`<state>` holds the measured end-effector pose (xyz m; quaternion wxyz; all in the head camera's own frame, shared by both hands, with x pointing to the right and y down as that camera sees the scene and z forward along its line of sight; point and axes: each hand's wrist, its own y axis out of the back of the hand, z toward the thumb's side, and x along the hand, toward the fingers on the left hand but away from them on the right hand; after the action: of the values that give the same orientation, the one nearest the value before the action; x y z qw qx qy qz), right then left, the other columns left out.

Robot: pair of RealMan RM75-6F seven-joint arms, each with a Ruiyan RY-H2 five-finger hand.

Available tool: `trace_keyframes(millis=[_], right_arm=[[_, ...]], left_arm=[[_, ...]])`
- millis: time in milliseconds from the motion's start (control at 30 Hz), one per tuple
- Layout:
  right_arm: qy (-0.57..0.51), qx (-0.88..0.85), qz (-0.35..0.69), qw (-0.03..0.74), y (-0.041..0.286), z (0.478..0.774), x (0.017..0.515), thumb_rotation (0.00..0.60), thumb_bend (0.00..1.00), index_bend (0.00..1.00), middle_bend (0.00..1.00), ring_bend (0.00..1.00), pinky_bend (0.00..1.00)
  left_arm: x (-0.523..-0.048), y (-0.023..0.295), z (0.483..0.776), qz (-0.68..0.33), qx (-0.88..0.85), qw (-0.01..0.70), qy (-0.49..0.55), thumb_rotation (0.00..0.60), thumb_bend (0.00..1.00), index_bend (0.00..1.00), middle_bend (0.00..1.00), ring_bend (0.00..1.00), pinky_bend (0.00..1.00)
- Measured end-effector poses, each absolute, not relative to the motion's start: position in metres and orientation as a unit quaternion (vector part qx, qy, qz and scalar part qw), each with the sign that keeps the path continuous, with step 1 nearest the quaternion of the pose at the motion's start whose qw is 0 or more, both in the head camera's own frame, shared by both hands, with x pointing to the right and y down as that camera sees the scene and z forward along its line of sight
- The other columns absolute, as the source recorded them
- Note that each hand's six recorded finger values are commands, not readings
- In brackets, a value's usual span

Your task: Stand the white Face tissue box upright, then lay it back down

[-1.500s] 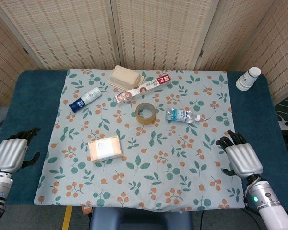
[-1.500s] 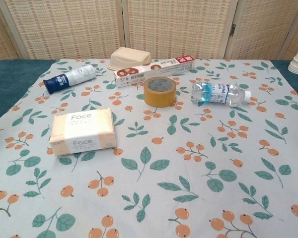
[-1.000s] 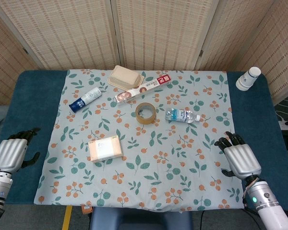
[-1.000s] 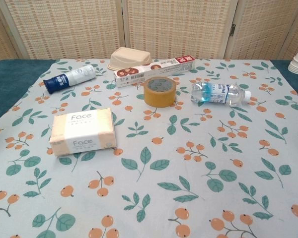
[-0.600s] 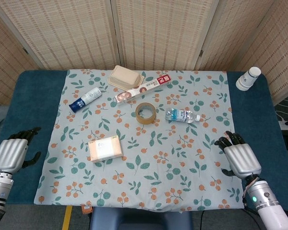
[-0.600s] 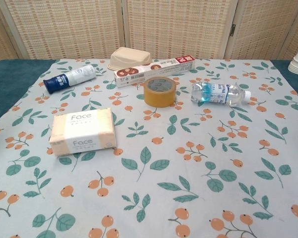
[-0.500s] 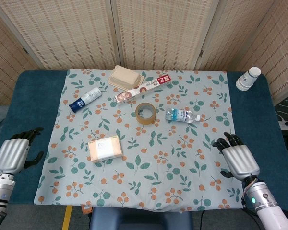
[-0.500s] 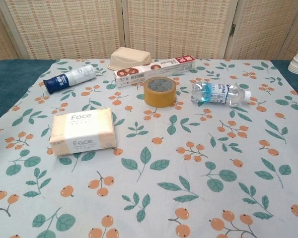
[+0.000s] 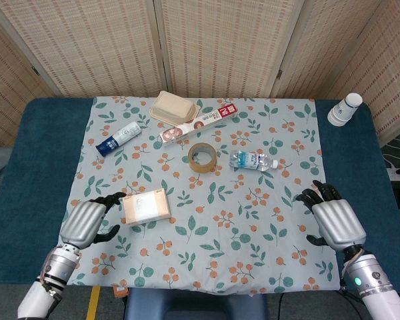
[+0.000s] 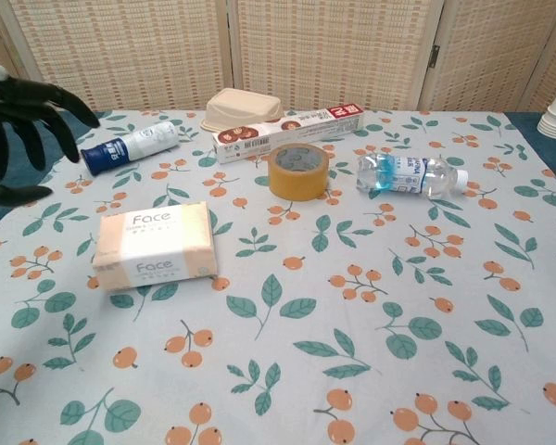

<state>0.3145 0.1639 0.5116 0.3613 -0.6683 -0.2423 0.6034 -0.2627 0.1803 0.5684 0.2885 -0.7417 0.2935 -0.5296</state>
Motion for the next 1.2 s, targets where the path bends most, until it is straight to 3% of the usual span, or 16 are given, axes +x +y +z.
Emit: trace_keyframes(millis=[133, 233, 333, 633, 1000, 1200], right_arm=[[-0.259, -0.664, 0.598, 0.366, 0.159, 0.499, 0.318, 0.600, 0.07, 0.27, 0.19, 0.05, 0.10], [-0.268, -0.658, 0.594, 0.378, 0.155, 0.492, 0.320, 0.600, 0.07, 0.27, 0.19, 0.05, 0.10], [-0.277, -0.649, 0.591, 0.390, 0.152, 0.485, 0.322, 0.600, 0.07, 0.27, 0.19, 0.05, 0.10], [-0.296, -0.644, 0.584, 0.396, 0.149, 0.473, 0.325, 0.600, 0.07, 0.27, 0.19, 0.05, 0.10], [-0.298, -0.645, 0.585, 0.392, 0.147, 0.472, 0.326, 0.600, 0.07, 0.27, 0.19, 0.05, 0.10], [-0.299, -0.646, 0.585, 0.389, 0.147, 0.472, 0.327, 0.600, 0.07, 0.28, 0.19, 0.05, 0.10]], left_arm=[[-0.229, 0.188, 0.602, -0.556, -0.737, 0.283, 0.261, 0.600, 0.20, 0.03, 0.26, 0.71, 0.80], [-0.208, 0.191, 0.623, -0.578, -0.725, 0.290, 0.236, 0.600, 0.17, 0.00, 0.16, 0.78, 0.83], [-0.196, 0.188, 0.636, -0.598, -0.709, 0.304, 0.216, 0.600, 0.16, 0.00, 0.10, 0.79, 0.84], [-0.167, 0.170, 0.649, -0.641, -0.662, 0.342, 0.185, 0.600, 0.16, 0.00, 0.08, 0.82, 0.86], [-0.126, 0.156, 0.643, -0.673, -0.646, 0.312, 0.177, 0.600, 0.16, 0.00, 0.17, 0.95, 1.00], [-0.105, 0.150, 0.641, -0.679, -0.639, 0.312, 0.180, 0.600, 0.15, 0.00, 0.18, 0.97, 1.00]])
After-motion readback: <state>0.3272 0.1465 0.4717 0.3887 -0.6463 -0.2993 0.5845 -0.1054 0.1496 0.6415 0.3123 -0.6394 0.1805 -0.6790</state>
